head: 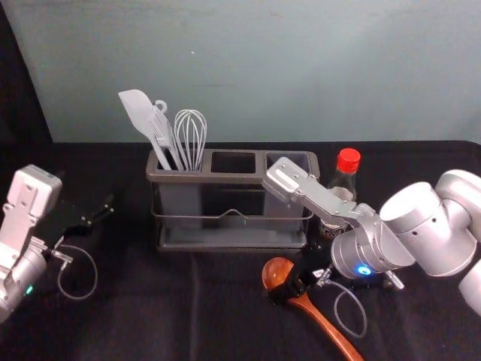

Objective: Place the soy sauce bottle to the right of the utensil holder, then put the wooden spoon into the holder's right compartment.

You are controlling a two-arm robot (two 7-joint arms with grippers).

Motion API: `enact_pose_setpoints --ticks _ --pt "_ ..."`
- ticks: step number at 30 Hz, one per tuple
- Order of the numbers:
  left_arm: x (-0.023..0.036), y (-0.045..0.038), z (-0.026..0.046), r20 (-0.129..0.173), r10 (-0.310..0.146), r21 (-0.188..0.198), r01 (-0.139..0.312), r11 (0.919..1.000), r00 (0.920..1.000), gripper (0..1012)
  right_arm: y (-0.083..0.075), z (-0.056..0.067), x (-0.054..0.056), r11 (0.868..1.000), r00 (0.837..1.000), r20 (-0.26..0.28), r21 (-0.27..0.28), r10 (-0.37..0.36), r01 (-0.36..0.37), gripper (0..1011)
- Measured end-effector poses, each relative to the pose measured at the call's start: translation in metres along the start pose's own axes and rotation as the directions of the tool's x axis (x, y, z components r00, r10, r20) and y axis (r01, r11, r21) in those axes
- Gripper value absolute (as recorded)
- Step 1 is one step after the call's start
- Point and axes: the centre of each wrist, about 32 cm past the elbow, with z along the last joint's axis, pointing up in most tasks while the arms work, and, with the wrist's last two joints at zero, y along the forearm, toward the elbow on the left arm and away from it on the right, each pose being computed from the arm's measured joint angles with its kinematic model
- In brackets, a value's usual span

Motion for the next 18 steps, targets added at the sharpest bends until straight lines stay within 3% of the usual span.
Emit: enact_pose_setpoints --ticks 18 --pt "0.0000 0.0000 0.0000 0.000 0.000 0.000 0.000 1.0000 1.0000 1011 0.0041 0.0032 -0.0030 1.000 1.000 0.027 -0.012 -0.015 0.016 1003"
